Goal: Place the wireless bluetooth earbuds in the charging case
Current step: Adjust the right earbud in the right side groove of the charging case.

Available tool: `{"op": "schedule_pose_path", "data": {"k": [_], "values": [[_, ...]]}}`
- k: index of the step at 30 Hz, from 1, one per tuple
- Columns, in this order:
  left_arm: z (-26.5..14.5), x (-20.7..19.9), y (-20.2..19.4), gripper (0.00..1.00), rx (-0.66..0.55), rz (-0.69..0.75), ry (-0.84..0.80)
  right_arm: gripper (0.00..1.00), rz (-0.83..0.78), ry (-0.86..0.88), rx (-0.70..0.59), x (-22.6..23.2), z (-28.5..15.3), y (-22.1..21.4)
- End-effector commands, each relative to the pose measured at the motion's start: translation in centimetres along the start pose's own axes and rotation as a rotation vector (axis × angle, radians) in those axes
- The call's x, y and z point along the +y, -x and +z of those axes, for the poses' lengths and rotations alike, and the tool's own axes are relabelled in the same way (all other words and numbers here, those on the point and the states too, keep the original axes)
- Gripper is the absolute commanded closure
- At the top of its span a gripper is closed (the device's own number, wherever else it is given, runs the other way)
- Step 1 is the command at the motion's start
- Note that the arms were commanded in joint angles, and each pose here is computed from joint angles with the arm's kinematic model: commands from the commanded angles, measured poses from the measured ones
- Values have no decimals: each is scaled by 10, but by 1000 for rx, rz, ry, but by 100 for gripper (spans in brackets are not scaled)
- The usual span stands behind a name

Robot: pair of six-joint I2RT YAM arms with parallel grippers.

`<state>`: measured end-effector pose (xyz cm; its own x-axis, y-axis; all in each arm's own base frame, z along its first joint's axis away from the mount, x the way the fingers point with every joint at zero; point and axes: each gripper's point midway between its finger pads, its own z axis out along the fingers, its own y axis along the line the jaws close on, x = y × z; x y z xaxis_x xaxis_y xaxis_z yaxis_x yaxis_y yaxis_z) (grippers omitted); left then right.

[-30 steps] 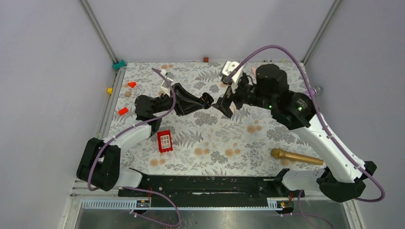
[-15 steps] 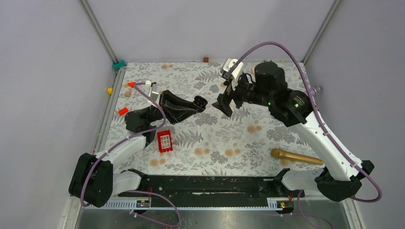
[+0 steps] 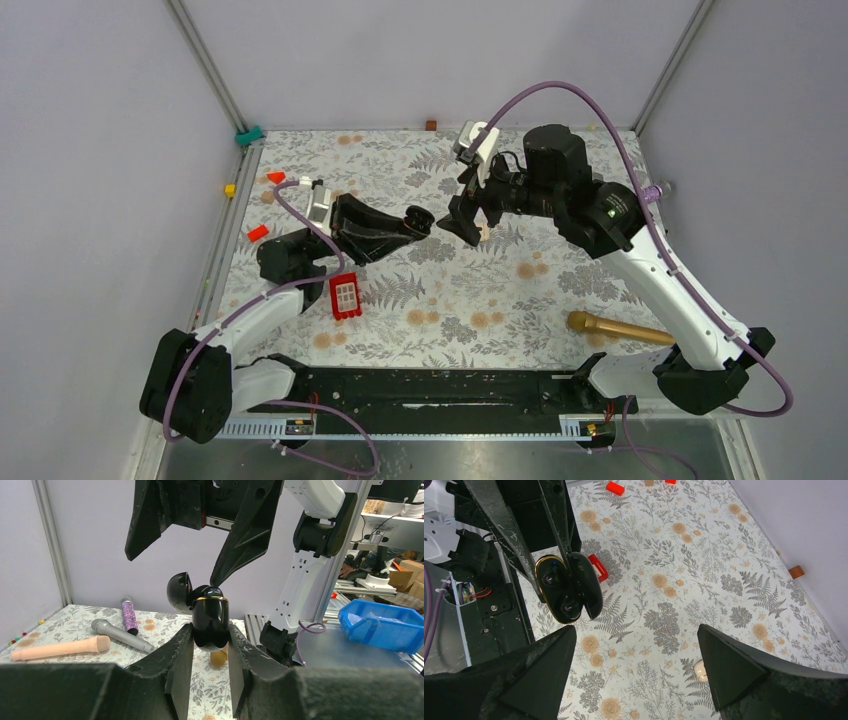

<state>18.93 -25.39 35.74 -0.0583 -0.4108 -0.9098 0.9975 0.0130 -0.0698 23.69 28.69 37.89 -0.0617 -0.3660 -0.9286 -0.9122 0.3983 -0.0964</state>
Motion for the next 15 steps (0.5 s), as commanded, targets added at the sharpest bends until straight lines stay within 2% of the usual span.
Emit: {"op": "schedule_pose_path", "data": {"k": [1,15], "values": [[4,-13,11,100,-14,87,-64,1,2,-6,-50,-2,-3,16],[7,-20,6,100,7,72,-101,1,-10,-13,-24,-8,9,9]]}}
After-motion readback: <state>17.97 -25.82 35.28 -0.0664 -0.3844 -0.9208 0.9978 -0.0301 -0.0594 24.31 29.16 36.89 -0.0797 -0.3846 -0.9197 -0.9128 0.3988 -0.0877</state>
